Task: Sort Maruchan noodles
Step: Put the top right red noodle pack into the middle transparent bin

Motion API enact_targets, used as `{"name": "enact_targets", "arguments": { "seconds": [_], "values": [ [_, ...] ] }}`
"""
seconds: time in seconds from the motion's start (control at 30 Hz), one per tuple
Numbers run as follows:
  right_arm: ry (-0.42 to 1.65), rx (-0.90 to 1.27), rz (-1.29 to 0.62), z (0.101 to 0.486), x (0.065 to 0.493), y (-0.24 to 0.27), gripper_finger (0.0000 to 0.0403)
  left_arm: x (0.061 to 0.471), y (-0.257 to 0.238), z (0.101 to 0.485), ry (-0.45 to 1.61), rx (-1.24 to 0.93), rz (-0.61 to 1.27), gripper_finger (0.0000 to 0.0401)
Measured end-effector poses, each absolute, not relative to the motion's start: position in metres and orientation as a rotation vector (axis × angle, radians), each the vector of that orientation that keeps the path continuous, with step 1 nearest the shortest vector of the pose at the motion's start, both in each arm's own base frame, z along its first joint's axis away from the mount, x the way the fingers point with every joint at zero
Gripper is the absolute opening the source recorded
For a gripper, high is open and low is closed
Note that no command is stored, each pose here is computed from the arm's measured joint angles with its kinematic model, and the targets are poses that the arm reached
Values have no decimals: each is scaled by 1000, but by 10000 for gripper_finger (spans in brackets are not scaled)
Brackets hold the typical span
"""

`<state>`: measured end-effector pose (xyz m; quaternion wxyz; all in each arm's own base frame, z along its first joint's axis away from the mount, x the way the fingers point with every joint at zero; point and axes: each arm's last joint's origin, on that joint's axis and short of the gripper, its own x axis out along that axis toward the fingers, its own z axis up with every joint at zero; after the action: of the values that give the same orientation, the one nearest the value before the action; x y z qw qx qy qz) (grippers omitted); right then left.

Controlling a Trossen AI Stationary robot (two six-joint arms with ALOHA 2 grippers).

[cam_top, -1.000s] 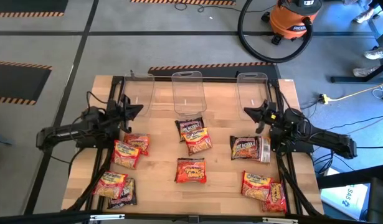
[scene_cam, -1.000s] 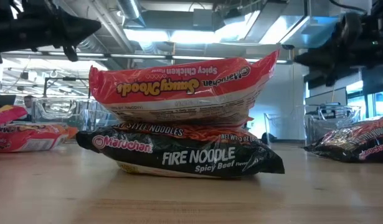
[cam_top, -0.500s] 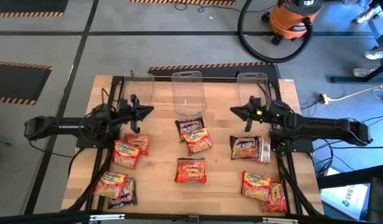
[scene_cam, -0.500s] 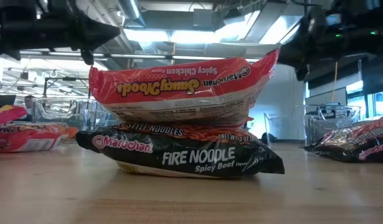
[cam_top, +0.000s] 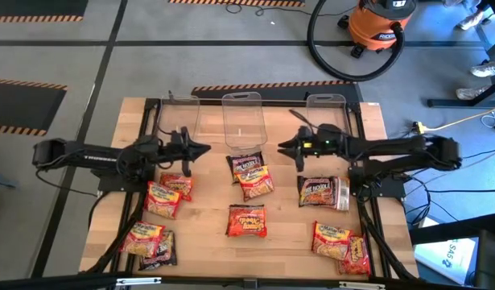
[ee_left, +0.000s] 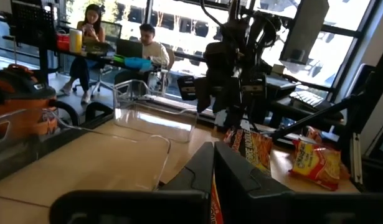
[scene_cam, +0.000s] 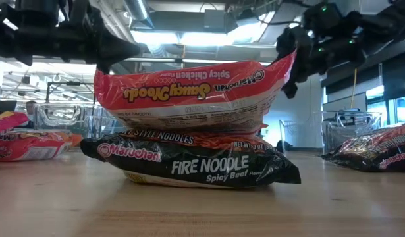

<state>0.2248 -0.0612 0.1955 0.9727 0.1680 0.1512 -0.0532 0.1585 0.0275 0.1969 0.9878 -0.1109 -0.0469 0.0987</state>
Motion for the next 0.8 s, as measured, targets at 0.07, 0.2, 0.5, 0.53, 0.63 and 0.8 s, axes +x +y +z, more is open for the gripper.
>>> {"name": "enact_targets", "arguments": {
  "seconds": [0.07, 0.2, 0.5, 0.53, 0.63, 0.8],
  "values": [
    [337, 351, -85, 190, 230, -62, 165, 160, 27, 196, -88, -222, 195, 7],
    [406, 410, -33, 175, 236, -62, 230, 163, 27, 193, -72, -224, 190, 7],
    [545, 508, 61, 148, 247, -44, 286, 175, 18, 186, -68, -225, 123, 7],
    [556, 508, 62, 145, 248, -41, 286, 176, 17, 185, -63, -225, 118, 7],
    [561, 501, 60, 140, 252, -34, 282, 183, 13, 184, -38, -226, 107, 7],
    [560, 505, 67, 130, 259, -27, 276, 203, 7, 185, 8, -226, 75, 7]
  ]
}}
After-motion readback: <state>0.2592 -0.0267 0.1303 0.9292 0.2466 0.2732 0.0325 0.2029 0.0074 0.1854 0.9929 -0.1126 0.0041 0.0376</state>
